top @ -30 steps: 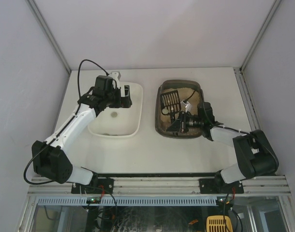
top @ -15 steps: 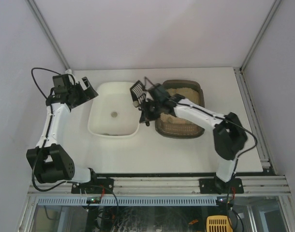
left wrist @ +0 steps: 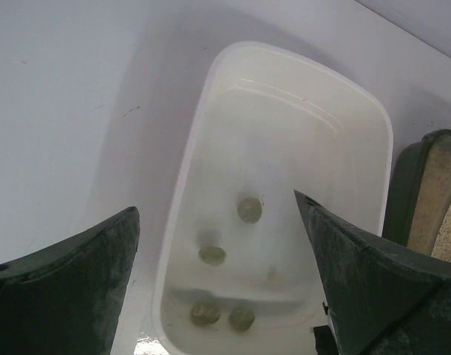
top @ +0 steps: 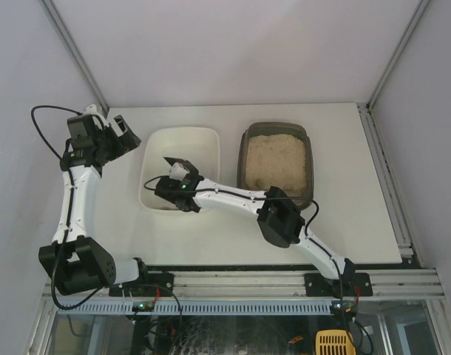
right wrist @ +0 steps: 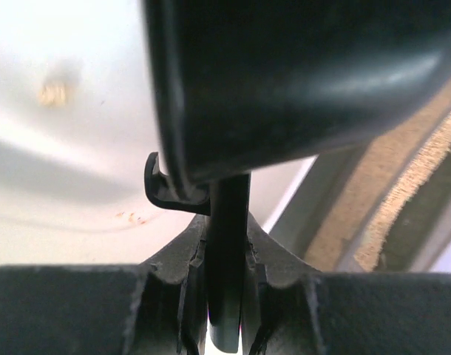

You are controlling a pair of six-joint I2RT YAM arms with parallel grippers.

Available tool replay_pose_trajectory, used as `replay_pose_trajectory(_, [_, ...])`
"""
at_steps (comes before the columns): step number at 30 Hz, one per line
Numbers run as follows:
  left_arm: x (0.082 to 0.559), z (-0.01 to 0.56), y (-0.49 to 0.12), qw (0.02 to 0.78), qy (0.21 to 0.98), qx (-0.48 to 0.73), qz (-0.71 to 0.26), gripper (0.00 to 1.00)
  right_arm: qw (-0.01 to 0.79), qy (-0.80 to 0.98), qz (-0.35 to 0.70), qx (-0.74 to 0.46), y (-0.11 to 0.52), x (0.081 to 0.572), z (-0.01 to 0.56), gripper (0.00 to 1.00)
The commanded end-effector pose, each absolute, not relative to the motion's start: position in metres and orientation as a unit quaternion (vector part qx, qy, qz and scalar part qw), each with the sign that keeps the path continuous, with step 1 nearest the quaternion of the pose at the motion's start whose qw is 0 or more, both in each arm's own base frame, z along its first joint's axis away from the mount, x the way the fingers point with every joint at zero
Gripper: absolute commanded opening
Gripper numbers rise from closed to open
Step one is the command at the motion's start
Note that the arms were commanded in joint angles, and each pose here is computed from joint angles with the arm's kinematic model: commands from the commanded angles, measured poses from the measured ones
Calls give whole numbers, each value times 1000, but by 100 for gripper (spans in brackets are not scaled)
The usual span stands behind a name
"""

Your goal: Clean the litter box

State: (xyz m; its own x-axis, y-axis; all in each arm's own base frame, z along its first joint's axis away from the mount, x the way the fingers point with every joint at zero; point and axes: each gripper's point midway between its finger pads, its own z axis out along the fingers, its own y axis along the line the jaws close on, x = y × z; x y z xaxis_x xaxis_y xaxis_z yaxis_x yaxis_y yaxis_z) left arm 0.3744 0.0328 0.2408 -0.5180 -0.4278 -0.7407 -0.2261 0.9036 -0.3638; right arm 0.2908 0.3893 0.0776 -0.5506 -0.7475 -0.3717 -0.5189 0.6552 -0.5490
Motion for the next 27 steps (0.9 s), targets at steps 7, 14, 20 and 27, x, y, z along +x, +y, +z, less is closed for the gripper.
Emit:
replay_pose_trajectory(7, [373, 252, 29, 478, 853, -169, -120, 100, 436, 808, -263, -296, 349, 327, 170, 0])
replay_pose_trajectory(14, [375, 253, 30, 479, 852, -173, -120, 100, 429, 859, -46, -276, 379, 309, 184, 0])
replay_pose_trajectory(20, [392, 259, 12, 464, 865, -138, -133, 100, 298, 919, 174, -189, 368, 297, 180, 0])
replay_pose_trajectory(27, [439, 267, -103, 394, 887, 98, -219, 100, 172, 944, 277, -37, 300, 262, 159, 0])
